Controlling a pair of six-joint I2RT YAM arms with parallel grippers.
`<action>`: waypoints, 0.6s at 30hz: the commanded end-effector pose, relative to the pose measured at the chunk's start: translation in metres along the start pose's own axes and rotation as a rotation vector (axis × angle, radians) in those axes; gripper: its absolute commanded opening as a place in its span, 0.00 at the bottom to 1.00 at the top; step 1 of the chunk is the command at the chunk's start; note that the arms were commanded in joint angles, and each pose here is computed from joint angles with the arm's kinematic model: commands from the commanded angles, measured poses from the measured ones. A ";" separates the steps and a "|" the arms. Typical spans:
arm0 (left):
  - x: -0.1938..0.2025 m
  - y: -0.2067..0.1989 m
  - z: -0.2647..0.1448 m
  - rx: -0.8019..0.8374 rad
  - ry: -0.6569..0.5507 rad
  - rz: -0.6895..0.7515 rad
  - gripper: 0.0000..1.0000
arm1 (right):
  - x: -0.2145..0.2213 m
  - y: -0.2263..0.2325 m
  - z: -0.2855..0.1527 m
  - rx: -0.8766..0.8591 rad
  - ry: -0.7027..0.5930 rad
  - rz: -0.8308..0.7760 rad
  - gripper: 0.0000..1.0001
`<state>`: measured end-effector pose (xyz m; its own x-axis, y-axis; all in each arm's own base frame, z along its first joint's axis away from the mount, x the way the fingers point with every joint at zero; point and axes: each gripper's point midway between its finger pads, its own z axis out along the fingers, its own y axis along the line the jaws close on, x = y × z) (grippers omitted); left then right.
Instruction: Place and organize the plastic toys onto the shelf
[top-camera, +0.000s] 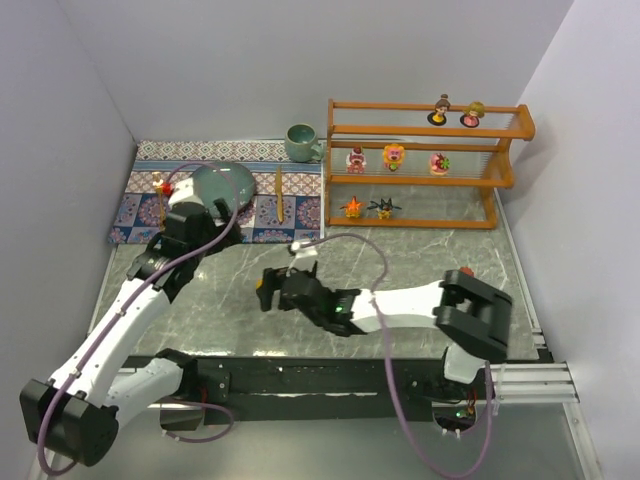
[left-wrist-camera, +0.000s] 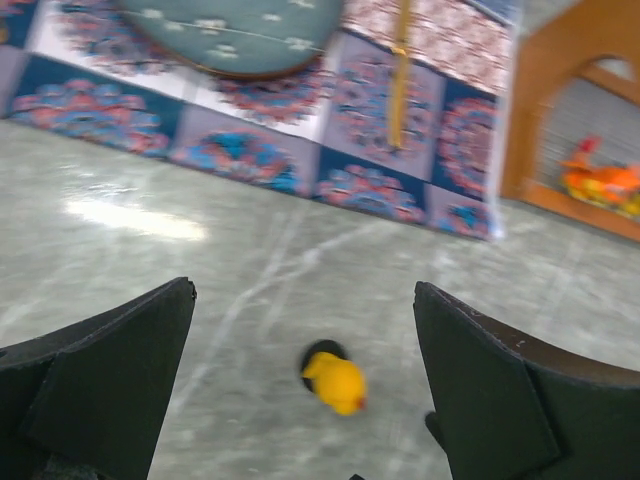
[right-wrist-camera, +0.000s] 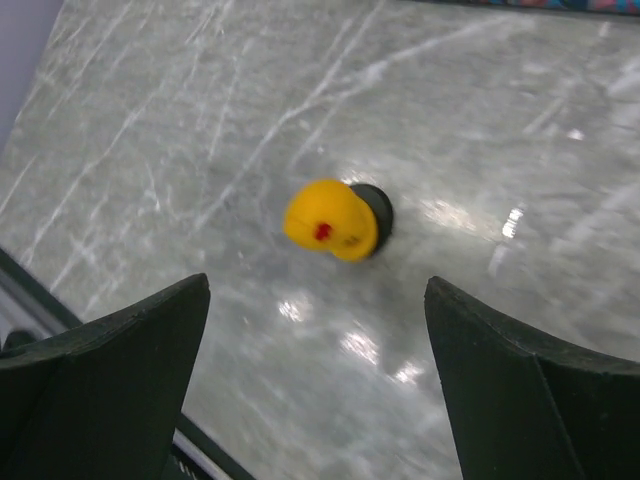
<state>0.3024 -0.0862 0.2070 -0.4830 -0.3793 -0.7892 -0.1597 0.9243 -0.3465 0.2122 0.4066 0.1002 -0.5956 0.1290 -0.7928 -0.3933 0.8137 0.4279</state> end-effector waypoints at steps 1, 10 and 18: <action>-0.019 0.023 -0.004 -0.078 -0.090 0.021 0.97 | -0.012 0.005 0.017 0.140 -0.085 0.011 0.92; -0.018 0.025 -0.005 -0.059 -0.087 0.002 0.97 | -0.003 0.011 0.049 0.254 -0.097 0.003 0.79; -0.019 0.024 -0.005 -0.027 -0.083 -0.017 0.97 | 0.011 0.003 0.061 0.313 -0.086 -0.024 0.65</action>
<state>0.3004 -0.0532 0.2075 -0.4308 -0.3906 -0.8136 -0.2302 0.9192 -0.3194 0.2408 0.4466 0.0617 -0.5580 0.1156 -0.8217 -0.2168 0.9356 0.2788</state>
